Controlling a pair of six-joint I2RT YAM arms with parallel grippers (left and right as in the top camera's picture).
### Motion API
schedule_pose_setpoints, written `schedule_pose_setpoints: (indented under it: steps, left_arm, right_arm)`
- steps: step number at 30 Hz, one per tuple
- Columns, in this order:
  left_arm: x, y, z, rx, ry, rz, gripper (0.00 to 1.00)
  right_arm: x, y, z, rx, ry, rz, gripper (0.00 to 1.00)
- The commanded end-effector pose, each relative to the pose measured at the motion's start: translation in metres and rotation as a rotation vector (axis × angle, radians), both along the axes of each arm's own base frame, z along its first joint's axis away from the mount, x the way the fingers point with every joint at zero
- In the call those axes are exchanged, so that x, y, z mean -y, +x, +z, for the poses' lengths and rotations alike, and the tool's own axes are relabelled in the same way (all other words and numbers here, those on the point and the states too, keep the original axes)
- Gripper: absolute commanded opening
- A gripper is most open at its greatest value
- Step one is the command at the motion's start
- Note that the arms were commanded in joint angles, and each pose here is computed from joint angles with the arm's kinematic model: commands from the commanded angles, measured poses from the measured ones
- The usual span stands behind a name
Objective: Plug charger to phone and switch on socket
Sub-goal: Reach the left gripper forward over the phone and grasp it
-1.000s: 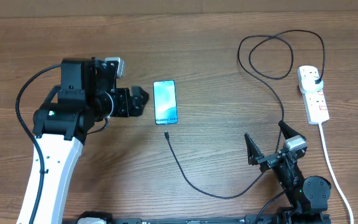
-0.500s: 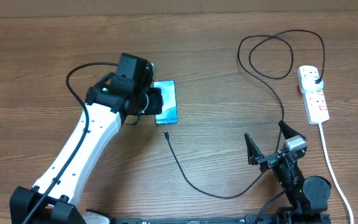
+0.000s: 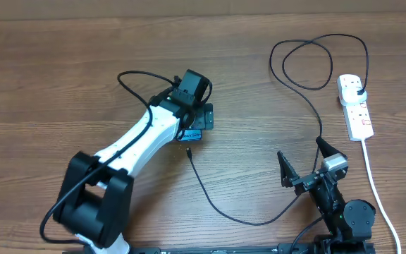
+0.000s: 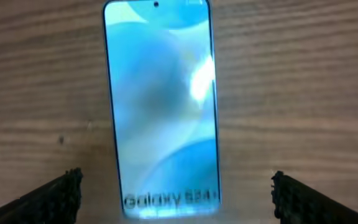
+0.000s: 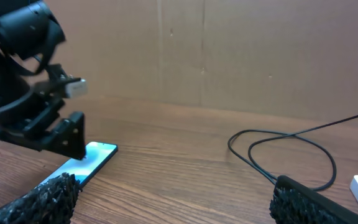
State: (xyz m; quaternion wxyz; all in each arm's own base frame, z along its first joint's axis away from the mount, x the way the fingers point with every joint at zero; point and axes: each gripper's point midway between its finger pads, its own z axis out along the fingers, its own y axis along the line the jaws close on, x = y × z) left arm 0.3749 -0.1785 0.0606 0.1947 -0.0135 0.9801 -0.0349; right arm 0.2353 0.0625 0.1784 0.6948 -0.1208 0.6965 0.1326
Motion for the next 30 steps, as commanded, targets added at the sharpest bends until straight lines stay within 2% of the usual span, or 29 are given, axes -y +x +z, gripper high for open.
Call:
schedule_pose_setpoints:
  steps: [1,6,14,17,18,19,30]
  left_arm:
    - [0.002,0.020,-0.009,0.050,0.022,0.005,1.00]
    - [0.000,0.039,-0.031,0.088,0.043,0.041,1.00]
    - [-0.014,0.044,-0.049,0.072,0.067,0.105,1.00]
    - [-0.014,0.039,-0.053,0.036,0.049,0.105,0.99]
    - [-0.006,0.036,-0.055,0.017,0.010,0.087,0.93]
    - [-0.005,0.035,-0.056,0.014,0.006,0.084,0.92]
    - [-0.007,0.031,-0.074,-0.044,-0.020,0.116,0.94]
  right_arm:
    - [0.002,0.001,-0.002,0.002,-0.001,-0.012,1.00]
    - [0.002,0.001,-0.002,0.002,-0.001,-0.012,1.00]
    - [0.002,0.001,-0.002,0.002,-0.001,-0.012,1.00]
    - [0.002,0.001,-0.002,0.002,-0.001,-0.012,1.00]
    - [0.002,0.001,-0.002,0.002,-0.001,-0.012,1.00]
    - [0.002,0.001,-0.002,0.002,-0.001,-0.012,1.00]
    - [0.002,0.001,-0.002,0.002,-0.001,-0.012,1.00]
